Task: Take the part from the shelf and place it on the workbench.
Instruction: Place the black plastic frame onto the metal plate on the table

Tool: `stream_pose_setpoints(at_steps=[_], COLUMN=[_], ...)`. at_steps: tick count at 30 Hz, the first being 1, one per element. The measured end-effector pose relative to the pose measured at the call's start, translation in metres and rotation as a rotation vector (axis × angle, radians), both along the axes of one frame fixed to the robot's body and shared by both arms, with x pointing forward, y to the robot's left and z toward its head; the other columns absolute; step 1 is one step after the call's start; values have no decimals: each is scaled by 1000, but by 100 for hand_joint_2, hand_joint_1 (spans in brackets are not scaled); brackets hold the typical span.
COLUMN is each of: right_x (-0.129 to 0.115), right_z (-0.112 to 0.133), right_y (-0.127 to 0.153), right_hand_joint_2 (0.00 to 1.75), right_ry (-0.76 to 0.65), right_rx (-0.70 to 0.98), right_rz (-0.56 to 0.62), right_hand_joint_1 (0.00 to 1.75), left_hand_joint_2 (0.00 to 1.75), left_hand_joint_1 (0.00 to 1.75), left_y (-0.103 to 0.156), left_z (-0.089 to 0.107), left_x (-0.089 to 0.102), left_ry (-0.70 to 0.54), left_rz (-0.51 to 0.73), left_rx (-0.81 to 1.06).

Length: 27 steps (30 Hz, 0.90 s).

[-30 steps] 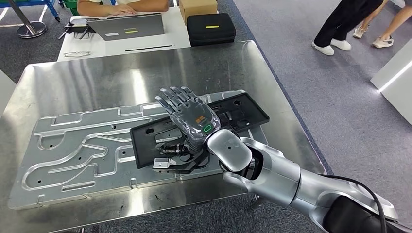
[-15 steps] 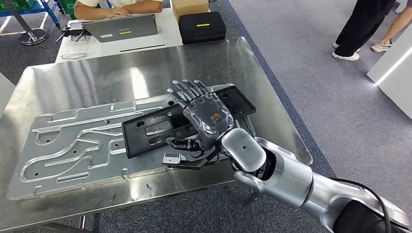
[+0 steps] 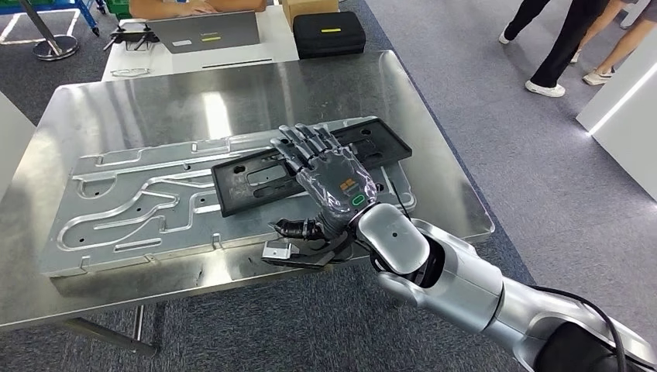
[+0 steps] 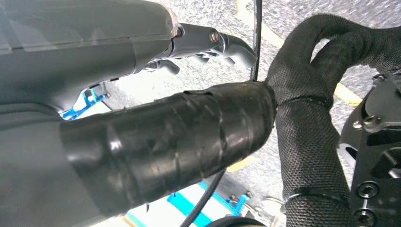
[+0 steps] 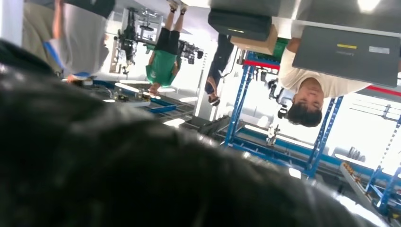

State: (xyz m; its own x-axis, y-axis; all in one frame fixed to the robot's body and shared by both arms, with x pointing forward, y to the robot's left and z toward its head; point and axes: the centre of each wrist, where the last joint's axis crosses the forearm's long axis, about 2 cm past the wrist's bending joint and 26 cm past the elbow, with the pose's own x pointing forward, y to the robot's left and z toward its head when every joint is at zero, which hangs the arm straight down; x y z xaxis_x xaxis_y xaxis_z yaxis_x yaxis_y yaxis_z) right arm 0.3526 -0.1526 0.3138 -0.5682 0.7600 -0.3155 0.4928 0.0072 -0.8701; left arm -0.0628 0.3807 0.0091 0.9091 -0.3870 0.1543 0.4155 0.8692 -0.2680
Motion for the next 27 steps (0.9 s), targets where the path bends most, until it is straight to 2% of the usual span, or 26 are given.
stream_pose_setpoints(at_steps=[15, 18, 20, 23, 27], right_x=[5, 4, 1, -8, -18], right_z=[9, 10, 10, 9, 14], right_y=[-15, -12, -1, 34, 64], right_hand_joint_2=[0, 0, 0, 0, 0], right_ry=[-29, -30, -32, -25, -28], right_rx=[1, -2, -1, 7, 31], right_rz=[-26, -16, 4, 57, 109], right_hand_joint_1=[0, 0, 0, 0, 0], left_hand_joint_2=[0, 0, 0, 0, 0], left_hand_joint_1=[0, 0, 0, 0, 0], left_y=[-3, -1, 4, 22, 37], left_z=[4, 4, -1, -18, -33], left_x=[-3, -3, 2, 17, 31], left_ry=[6, 2, -9, -17, -31], left_rz=[21, -29, -104, -220, -252], left_rx=[1, -29, -68, -108, -69])
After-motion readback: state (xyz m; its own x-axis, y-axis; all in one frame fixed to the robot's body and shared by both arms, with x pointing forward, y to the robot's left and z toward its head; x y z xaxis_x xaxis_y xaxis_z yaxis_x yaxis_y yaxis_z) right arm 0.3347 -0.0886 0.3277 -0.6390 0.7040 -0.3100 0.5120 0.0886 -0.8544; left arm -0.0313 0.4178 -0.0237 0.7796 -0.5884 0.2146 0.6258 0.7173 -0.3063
